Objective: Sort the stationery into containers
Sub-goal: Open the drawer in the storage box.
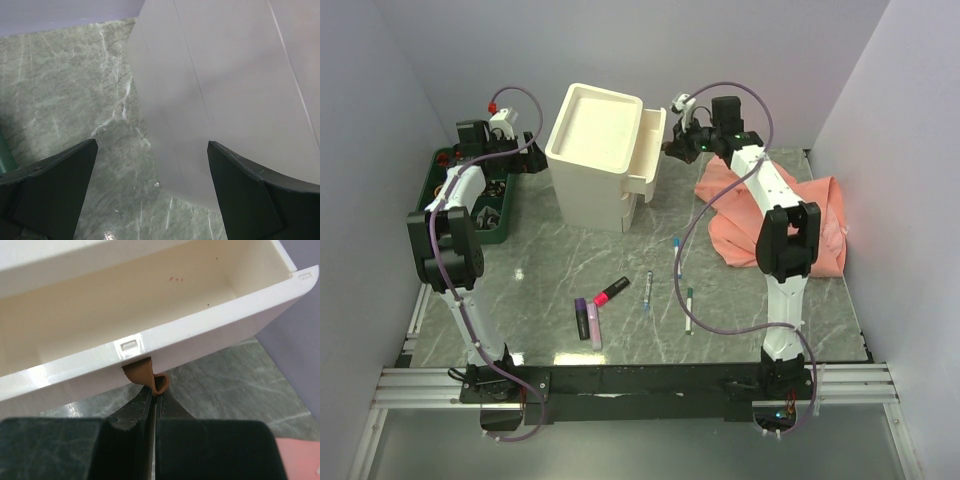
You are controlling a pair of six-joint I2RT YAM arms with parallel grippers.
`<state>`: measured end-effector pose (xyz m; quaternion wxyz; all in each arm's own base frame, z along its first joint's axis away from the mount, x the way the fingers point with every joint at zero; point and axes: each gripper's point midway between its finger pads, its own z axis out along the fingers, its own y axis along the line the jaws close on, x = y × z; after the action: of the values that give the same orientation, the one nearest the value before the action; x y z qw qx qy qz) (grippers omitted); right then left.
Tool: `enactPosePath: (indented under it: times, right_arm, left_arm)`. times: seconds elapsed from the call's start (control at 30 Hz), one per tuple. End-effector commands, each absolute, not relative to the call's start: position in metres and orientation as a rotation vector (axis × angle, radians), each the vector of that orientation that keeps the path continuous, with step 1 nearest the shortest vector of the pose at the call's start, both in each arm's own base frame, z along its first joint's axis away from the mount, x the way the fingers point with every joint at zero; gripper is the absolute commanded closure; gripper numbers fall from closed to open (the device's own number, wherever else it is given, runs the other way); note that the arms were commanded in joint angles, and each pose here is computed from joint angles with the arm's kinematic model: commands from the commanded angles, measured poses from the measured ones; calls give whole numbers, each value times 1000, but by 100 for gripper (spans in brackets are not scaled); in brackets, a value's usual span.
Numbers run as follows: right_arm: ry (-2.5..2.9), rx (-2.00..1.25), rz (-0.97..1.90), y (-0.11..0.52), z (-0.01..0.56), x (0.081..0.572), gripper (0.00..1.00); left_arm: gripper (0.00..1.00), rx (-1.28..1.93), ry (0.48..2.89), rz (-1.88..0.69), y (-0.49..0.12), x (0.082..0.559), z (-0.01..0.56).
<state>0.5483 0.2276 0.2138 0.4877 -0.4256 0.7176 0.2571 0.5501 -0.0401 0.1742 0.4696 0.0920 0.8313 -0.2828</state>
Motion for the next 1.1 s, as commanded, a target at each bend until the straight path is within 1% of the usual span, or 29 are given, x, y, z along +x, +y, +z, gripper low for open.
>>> enactPosePath:
  times: [0.0, 0.37, 0.93, 0.97, 1.03, 1.07]
  right_arm:
    - [1669, -1058, 529, 205, 260, 537, 100]
    - [1746, -1016, 490, 170, 252, 530, 100]
    - [1800, -997, 425, 154, 242, 525, 99]
    - [1806, -997, 424, 154, 241, 523, 94]
    - [1840, -977, 394, 148, 240, 522, 80]
    - [1847, -973, 381, 145, 244, 521, 70]
  left_arm:
    - [1, 258, 1977, -694, -38, 559, 191]
    - [1, 235, 1988, -671, -23, 558, 186]
    - [1, 221, 1983, -656, -16, 553, 188]
    - [1, 214, 1984, -651, -14, 554, 188]
    - [1, 206, 1976, -641, -13, 554, 193]
    - [1, 178, 1973, -648, -10, 555, 197]
